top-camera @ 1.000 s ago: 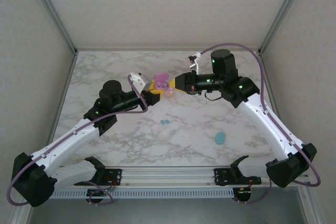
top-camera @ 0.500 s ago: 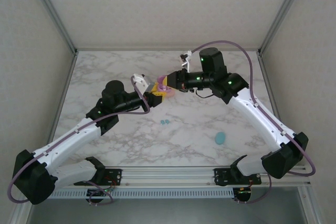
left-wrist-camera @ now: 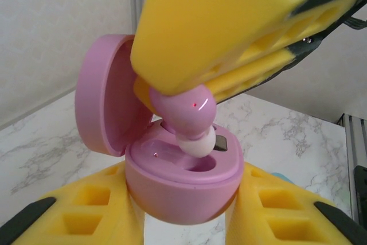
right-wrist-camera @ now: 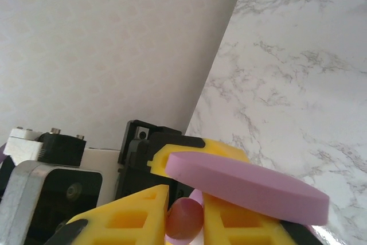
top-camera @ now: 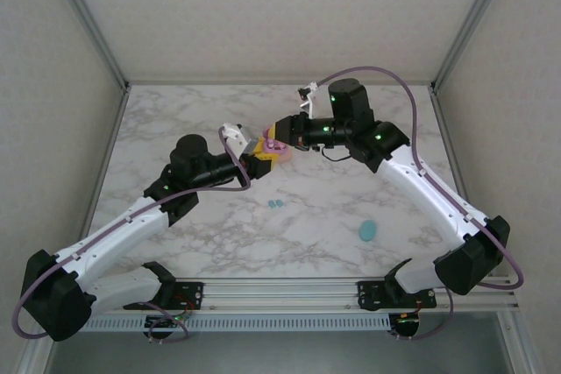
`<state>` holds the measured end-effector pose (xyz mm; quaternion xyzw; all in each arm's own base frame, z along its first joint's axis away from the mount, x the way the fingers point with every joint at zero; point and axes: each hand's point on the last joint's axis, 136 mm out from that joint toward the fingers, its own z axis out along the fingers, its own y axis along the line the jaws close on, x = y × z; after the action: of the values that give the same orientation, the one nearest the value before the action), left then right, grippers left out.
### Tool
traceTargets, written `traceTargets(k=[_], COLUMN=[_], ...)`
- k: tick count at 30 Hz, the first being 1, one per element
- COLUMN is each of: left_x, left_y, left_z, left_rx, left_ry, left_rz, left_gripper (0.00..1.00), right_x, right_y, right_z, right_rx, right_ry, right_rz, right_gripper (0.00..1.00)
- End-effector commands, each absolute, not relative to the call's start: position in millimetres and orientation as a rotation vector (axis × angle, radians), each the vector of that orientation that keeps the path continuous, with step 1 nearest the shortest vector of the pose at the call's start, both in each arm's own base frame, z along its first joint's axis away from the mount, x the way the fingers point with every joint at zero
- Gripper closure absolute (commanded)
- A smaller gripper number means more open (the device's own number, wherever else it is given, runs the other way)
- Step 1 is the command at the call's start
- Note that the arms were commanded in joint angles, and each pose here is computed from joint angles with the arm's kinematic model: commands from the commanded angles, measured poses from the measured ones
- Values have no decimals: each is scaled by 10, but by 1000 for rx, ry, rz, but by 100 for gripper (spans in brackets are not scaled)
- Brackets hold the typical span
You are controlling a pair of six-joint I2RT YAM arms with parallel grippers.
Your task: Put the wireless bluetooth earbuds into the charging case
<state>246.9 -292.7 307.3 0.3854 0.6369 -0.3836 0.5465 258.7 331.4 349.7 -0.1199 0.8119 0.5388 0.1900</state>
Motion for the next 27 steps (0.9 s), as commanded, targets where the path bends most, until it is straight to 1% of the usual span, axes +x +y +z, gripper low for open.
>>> traceTargets(k=[1,14,23,27], left_x=[2420,2467,2489,2494], left_y=[-2963,-2937,-2926,-2926], left_z=[3330,3411,3398,3392], left_rx=[907,856,848,848], left_ry=[1429,1421,1422,1419], left_rz=[-938,-933,-918,-913], left_gripper=[65,65,65,66], right_x=[2613,2519,2461,2460], right_y=[3349,3415,3413,3403], right_z=[3474,3365,3464,3429], right_rx=[-340,-398,-415,-411], right_ry=[2279,2327,2304,2324], right_rz=[1489,1474,1507,1492], right_gripper=[80,80,79,80])
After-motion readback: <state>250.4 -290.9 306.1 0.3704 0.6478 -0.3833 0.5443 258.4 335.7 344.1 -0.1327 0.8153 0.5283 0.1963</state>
